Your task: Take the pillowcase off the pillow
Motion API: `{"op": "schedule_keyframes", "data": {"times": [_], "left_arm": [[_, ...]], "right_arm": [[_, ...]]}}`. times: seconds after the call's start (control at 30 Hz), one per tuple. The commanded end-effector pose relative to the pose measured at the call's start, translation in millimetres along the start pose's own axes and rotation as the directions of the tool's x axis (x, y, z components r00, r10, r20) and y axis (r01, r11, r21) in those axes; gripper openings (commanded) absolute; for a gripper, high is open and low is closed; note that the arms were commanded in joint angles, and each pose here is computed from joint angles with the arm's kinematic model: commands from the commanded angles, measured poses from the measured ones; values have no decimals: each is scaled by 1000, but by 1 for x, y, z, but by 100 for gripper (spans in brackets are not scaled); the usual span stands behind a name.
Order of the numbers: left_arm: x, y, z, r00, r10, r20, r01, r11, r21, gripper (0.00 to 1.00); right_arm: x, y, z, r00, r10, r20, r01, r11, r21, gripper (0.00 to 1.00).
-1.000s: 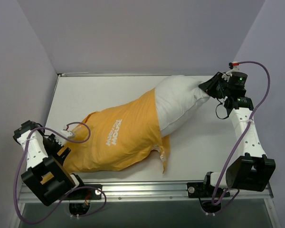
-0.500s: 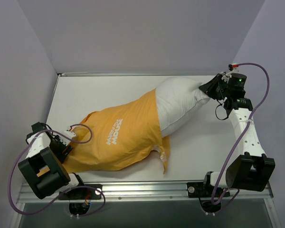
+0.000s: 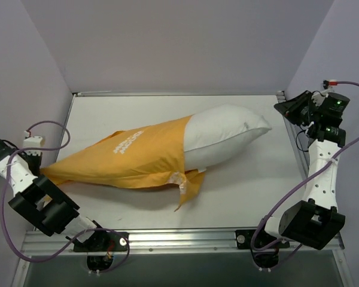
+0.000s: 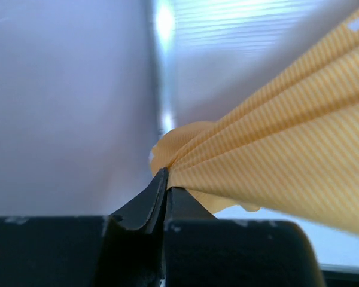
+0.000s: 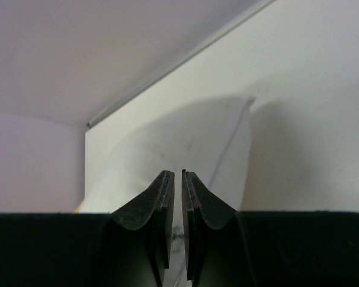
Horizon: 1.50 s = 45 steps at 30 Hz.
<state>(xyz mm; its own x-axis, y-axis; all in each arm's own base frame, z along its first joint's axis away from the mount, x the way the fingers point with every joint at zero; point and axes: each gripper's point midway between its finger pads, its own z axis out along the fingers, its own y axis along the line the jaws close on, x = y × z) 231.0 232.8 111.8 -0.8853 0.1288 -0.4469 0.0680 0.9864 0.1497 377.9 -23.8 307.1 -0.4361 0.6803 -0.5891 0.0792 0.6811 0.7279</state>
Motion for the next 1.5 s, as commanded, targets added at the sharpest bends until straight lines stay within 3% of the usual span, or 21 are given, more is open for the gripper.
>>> {"op": "schedule_keyframes", "data": {"times": [0.0, 0.13, 0.23, 0.3, 0.4, 0.47, 0.5, 0.53, 0.57, 0.6, 0.63, 0.73, 0.77, 0.8, 0.83, 1.03, 1.17, 1.23, 1.27, 1.37, 1.47], "left_arm": [[19, 110, -37, 995, -99, -28, 81, 925, -371, 2], [36, 99, -31, 995, -64, -74, 36, 942, -334, 2], [27, 33, -30, 997, 76, 17, -74, 992, -100, 2], [7, 3, -41, 981, 171, 87, -164, 982, -90, 2], [-6, -32, -41, 959, 260, 117, -253, 965, -70, 2], [-14, -41, -43, 961, 248, 124, -242, 968, -62, 2], [-17, -48, -44, 961, 247, 123, -244, 969, -40, 2], [-19, -48, -44, 966, 228, 124, -226, 974, -27, 3], [-25, -45, -49, 965, 227, 130, -224, 974, -37, 5], [-26, -46, -50, 968, 219, 124, -217, 976, -29, 11], [-26, -47, -51, 970, 209, 123, -209, 978, -17, 30], [-35, -59, -62, 965, 216, 151, -224, 974, 34, 66], [-37, -67, -69, 963, 218, 156, -230, 971, 60, 90], [-39, -73, -72, 961, 222, 167, -237, 968, 77, 99], [-47, -84, -77, 951, 242, 193, -264, 960, 94, 94], [-87, -126, -108, 926, 250, 284, -300, 943, 147, 94], [-131, -190, -121, 893, 303, 333, -389, 892, 232, 94], [-150, -217, -119, 892, 306, 332, -398, 879, 261, 94], [-159, -253, -121, 851, 378, 365, -488, 827, 280, 94], [-177, -294, -114, 819, 446, 360, -553, 780, 293, 94], [-188, -347, -115, 775, 502, 384, -626, 698, 349, 94]], "right_arm": [[-107, 28, -51, 907, -158, 391, 156, 987, 38, 0], [-102, 51, -43, 914, -178, 364, 197, 980, -16, 0], [-44, 52, -9, 951, -200, 235, 211, 977, -23, 0], [16, 37, 17, 977, -191, 98, 194, 981, -25, 0], [70, 36, 32, 979, -201, -9, 200, 977, -73, 0], [90, 43, 38, 964, -261, -52, 255, 962, -101, 1], [97, 45, 41, 956, -286, -70, 278, 955, -99, 10], [115, 54, 46, 933, -340, -114, 324, 936, -136, 41], [122, 58, 49, 925, -356, -136, 335, 929, -155, 56], [131, 57, 55, 914, -367, -172, 338, 925, -174, 97], [140, 62, 58, 902, -383, -198, 347, 918, -194, 100], [169, 55, 76, 877, -381, -293, 327, 920, -219, 100], [175, 54, 81, 875, -373, -308, 316, 923, -220, 100], [184, 48, 90, 870, -362, -334, 305, 928, -213, 100], [192, 49, 96, 867, -363, -342, 299, 927, -226, 100], [248, 49, 127, 832, -330, -446, 216, 933, -287, 100], [284, 43, 122, 778, -375, -504, 236, 918, -319, 94], [290, 43, 118, 760, -401, -512, 243, 905, -348, 70], [293, 48, 112, 751, -413, -515, 228, 895, -384, 45], [295, 58, 100, 739, -476, -476, 266, 857, -442, 0], [293, 85, 79, 716, -590, -372, 340, 761, -553, 0]]}}
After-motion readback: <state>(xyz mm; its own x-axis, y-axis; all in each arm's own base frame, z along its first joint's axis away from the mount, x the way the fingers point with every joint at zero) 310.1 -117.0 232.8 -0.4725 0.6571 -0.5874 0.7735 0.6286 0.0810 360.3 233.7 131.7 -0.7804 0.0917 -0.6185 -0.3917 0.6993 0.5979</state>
